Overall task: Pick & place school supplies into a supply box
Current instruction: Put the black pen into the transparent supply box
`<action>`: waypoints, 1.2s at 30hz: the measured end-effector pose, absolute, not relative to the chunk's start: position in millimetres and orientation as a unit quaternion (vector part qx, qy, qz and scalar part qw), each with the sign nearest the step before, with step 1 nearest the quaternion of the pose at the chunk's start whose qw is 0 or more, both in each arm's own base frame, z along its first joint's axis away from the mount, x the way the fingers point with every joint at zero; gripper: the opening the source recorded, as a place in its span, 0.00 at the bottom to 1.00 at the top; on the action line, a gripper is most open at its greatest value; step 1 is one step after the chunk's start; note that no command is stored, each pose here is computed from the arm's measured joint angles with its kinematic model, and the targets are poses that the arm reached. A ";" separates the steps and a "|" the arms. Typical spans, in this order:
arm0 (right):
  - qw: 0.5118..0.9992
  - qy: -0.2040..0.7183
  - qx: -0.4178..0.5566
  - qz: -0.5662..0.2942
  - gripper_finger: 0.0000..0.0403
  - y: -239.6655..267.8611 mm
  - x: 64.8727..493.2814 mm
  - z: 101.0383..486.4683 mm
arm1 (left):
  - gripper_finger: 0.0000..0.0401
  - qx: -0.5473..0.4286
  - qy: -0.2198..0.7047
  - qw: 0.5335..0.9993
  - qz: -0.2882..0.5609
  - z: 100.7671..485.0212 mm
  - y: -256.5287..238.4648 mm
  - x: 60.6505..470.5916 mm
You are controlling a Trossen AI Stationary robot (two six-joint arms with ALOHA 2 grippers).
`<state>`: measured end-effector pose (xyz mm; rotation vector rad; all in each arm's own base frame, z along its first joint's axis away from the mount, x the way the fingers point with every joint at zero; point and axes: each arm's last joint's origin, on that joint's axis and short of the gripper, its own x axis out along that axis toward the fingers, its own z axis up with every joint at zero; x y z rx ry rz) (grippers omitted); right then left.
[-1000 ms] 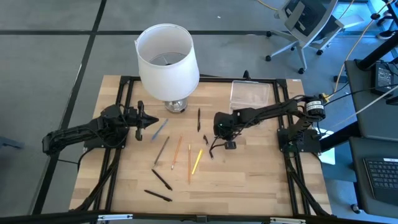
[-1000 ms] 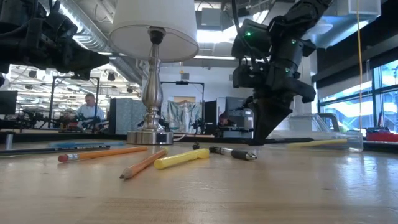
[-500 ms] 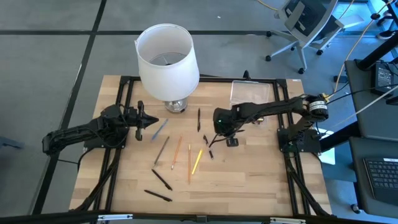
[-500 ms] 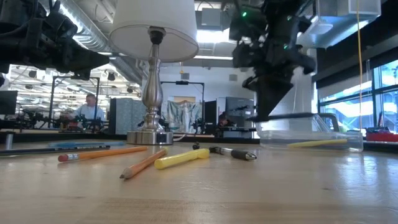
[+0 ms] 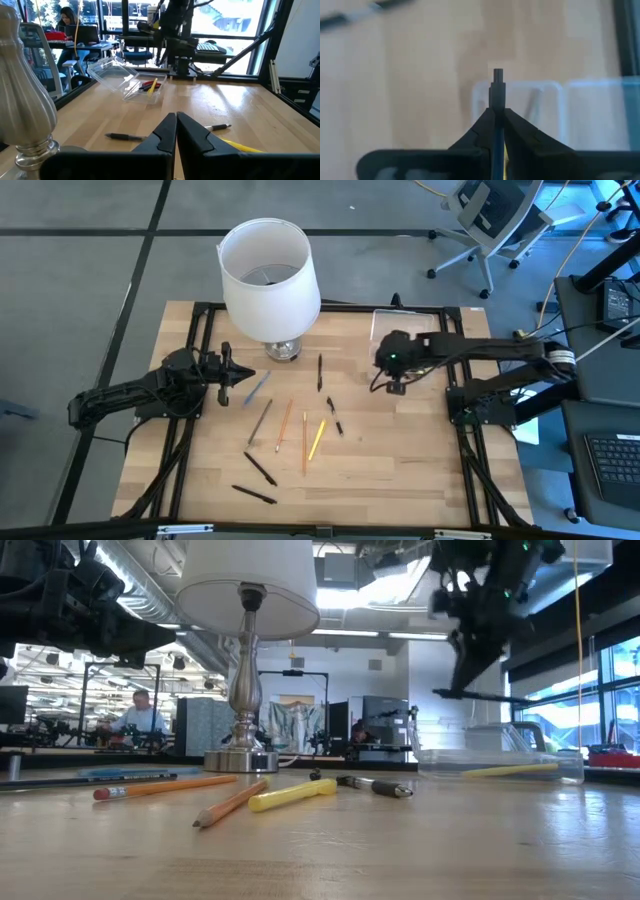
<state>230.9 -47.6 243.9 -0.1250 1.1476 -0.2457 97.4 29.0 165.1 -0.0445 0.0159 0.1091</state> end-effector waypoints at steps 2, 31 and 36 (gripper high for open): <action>0.824 0.549 -0.050 -0.128 0.09 -53.3 222.4 232.5 | 0.02 -0.022 0.008 0.998 0.055 165.0 29.1 97.4; 0.817 0.555 -0.032 -0.153 0.20 -70.3 193.7 160.2 | 0.02 -0.022 0.008 0.998 0.055 165.1 29.0 97.4; 0.816 0.553 -0.010 -0.167 0.32 -70.9 195.6 165.6 | 0.02 -0.023 0.008 0.998 0.055 165.0 29.0 97.4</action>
